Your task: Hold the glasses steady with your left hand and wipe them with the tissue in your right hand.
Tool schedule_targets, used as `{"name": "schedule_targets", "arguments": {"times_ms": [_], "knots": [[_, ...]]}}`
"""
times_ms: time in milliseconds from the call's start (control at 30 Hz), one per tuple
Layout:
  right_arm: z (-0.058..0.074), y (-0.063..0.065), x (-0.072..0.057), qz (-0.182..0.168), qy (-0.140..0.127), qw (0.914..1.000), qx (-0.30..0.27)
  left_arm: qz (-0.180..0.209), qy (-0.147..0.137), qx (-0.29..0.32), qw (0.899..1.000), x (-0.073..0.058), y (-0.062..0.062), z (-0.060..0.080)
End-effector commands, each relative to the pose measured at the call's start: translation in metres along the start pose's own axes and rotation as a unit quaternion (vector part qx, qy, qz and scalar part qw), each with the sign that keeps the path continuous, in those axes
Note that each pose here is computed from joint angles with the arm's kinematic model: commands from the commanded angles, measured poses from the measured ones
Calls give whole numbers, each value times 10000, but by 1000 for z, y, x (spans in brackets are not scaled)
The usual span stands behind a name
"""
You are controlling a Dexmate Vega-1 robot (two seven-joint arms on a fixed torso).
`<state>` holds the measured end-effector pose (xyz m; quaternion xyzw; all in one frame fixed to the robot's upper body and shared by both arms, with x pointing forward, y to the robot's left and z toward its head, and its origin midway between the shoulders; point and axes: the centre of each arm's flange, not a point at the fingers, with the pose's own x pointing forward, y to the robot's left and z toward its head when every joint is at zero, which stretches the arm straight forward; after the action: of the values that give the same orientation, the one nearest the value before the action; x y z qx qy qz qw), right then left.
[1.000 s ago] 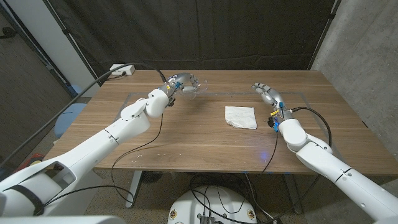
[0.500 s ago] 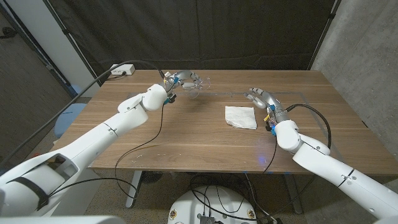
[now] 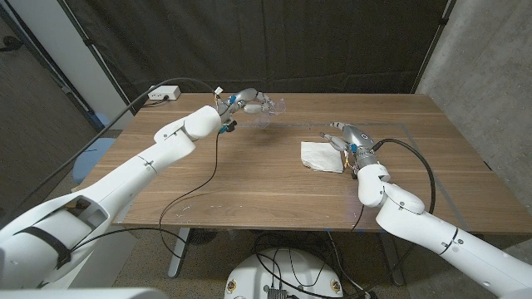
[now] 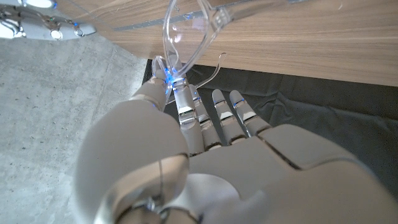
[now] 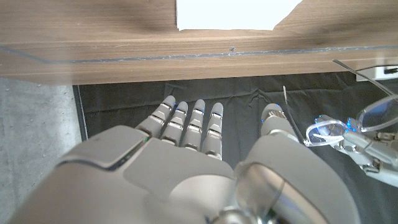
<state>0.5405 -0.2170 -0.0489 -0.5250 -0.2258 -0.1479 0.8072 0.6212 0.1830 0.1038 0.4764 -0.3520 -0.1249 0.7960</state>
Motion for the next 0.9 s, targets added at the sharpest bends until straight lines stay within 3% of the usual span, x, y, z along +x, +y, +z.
{"name": "schedule_targets", "arguments": {"times_ms": [33, 367, 900], "knots": [[10, 18, 5, 21, 205, 9981, -588, -229, -214, -707, 9970, 2, 11, -1], [9, 31, 16, 282, 390, 9952, -847, -265, -207, -791, 9963, 3, 17, 0], [8, 45, 21, 545, 404, 9913, -1124, -146, -169, -932, 9954, 2, 32, -3]]}}
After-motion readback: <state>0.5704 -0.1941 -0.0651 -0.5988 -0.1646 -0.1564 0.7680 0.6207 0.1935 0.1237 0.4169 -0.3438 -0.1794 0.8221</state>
